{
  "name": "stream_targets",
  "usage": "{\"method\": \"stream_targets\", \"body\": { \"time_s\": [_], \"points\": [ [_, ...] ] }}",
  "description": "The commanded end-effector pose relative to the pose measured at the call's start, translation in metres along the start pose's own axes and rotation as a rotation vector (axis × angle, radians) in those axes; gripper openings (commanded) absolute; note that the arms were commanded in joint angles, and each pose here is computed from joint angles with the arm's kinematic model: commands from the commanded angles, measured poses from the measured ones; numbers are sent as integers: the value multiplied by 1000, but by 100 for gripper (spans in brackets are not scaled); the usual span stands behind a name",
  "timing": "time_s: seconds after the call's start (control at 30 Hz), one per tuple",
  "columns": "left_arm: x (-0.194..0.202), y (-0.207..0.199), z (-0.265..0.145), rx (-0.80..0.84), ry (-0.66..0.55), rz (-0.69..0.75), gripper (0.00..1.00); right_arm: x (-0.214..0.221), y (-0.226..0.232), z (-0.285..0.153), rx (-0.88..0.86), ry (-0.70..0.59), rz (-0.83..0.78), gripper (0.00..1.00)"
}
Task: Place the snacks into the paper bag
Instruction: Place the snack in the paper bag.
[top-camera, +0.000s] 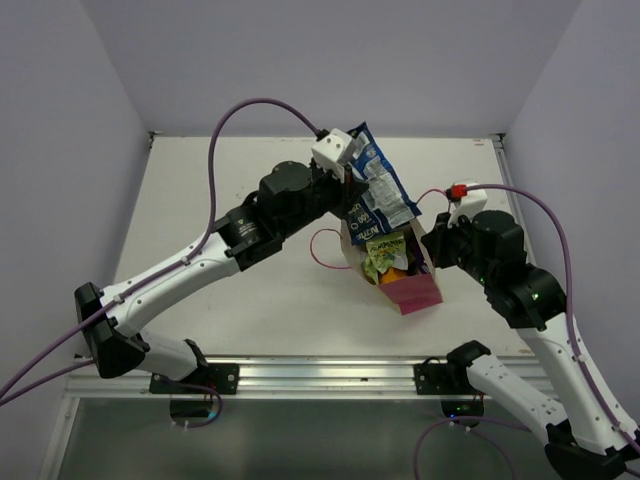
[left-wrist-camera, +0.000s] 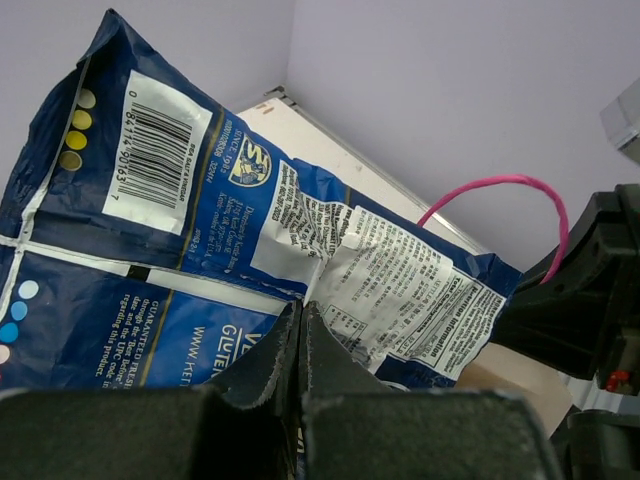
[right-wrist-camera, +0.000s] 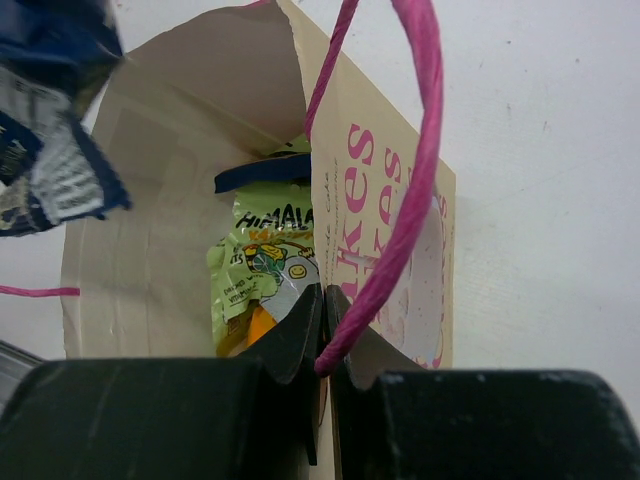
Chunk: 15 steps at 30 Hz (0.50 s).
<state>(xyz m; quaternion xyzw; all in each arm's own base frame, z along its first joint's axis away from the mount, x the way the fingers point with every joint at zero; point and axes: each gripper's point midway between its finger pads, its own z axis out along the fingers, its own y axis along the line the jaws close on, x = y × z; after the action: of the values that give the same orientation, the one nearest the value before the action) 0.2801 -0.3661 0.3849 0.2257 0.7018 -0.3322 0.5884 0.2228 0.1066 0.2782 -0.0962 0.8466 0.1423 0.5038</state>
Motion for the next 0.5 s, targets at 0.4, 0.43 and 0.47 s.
{"method": "stream_targets", "body": {
  "time_s": [0.4, 0.43, 0.47],
  "points": [
    [33, -16, 18, 4, -6, 26, 0, -5, -4, -5, 22, -16, -7, 7],
    [36, -17, 18, 6, -1, 28, 0, -5, -4, -5, 24, -16, -6, 7],
    [42, -18, 17, 5, 20, 32, 0, -5, -5, -5, 27, -17, -6, 7]
  ]
}}
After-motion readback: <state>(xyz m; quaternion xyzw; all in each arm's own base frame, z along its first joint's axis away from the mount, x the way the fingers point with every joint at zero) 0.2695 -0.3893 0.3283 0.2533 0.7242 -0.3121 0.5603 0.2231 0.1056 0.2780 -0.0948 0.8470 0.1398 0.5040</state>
